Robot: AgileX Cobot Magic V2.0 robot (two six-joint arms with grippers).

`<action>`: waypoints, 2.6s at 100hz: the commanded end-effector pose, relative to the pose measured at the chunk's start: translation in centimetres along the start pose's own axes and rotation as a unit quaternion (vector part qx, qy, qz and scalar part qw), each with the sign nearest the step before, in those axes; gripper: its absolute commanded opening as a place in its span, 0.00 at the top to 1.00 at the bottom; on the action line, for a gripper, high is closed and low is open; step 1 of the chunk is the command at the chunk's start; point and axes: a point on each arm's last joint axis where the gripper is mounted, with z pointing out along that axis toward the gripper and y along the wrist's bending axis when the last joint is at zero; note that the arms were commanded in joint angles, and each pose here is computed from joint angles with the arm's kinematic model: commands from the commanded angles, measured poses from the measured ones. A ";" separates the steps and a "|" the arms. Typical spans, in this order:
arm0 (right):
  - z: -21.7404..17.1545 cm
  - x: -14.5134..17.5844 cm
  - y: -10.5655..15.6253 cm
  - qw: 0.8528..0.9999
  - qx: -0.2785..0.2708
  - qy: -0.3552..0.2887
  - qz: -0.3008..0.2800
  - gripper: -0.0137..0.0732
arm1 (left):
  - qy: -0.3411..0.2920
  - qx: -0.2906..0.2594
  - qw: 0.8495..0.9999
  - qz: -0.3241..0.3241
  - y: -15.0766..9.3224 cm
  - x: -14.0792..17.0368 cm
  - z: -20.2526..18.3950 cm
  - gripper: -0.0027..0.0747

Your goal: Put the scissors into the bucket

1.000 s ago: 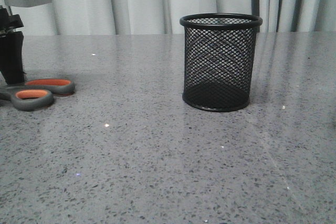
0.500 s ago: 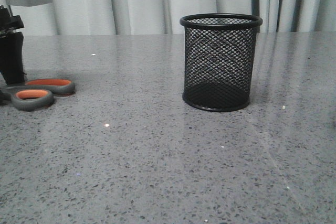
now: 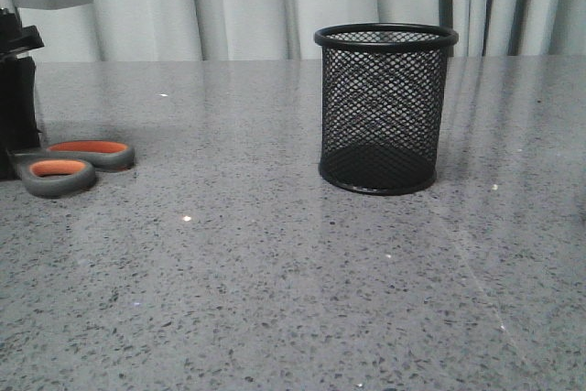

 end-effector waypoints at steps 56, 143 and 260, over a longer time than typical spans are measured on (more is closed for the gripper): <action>-0.9 -2.1 0.4 0.996 -0.019 -0.084 0.025 0.32 | -0.073 -0.149 0.986 0.019 -1.5 -3.3 -11.1 0.83; -2.7 -4.9 3.6 0.937 -0.237 -0.215 0.137 0.32 | -0.149 -0.270 0.943 0.128 -9.5 -15.0 -20.0 0.83; 0.1 -8.6 3.6 0.929 -0.286 -0.176 0.156 0.38 | -0.215 -0.302 0.916 0.155 -13.1 -20.4 -20.2 0.83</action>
